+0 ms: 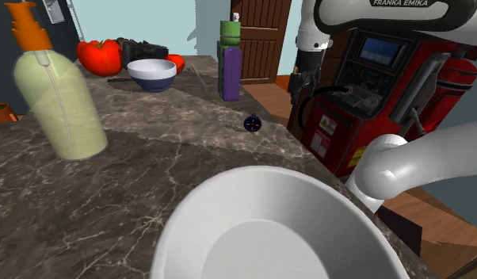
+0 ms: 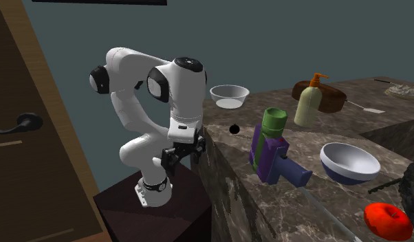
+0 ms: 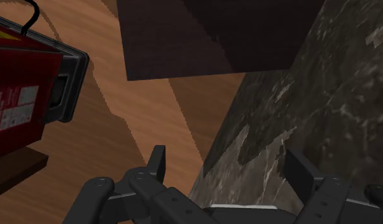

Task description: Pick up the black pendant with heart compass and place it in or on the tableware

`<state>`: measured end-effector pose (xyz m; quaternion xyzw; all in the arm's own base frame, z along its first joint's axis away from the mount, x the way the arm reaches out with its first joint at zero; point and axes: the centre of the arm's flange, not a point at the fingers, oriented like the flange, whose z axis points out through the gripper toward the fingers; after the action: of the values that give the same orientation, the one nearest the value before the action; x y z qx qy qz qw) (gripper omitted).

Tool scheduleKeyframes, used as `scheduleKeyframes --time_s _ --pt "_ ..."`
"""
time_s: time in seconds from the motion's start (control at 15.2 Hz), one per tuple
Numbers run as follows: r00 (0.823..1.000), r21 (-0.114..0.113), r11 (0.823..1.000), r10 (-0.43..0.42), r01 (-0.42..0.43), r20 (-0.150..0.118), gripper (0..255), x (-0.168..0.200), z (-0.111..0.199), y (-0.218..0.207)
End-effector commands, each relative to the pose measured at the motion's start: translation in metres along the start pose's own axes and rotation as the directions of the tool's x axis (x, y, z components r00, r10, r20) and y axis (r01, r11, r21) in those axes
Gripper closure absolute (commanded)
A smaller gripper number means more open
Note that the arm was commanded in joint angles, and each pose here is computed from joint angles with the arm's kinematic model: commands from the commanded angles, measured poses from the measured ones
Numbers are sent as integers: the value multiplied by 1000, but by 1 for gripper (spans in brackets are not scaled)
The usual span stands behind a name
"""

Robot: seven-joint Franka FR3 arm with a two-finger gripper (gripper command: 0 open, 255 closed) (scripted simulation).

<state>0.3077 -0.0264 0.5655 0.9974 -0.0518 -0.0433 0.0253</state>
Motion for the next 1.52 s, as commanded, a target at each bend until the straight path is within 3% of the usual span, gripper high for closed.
scheduleKeyframes --time_s 0.0,0.33,0.73,1.06,1.45 --pt "1000 0 1000 0 0 0 0 0 0 0" --pt "989 -12 990 142 -143 -38 0 -30 -18 -61" --pt "948 -19 950 308 -310 -85 0 -54 -36 -140" --pt "890 -18 896 438 -443 -125 0 -64 -50 -209" --pt "796 -10 807 580 -590 -171 0 -64 -65 -292"
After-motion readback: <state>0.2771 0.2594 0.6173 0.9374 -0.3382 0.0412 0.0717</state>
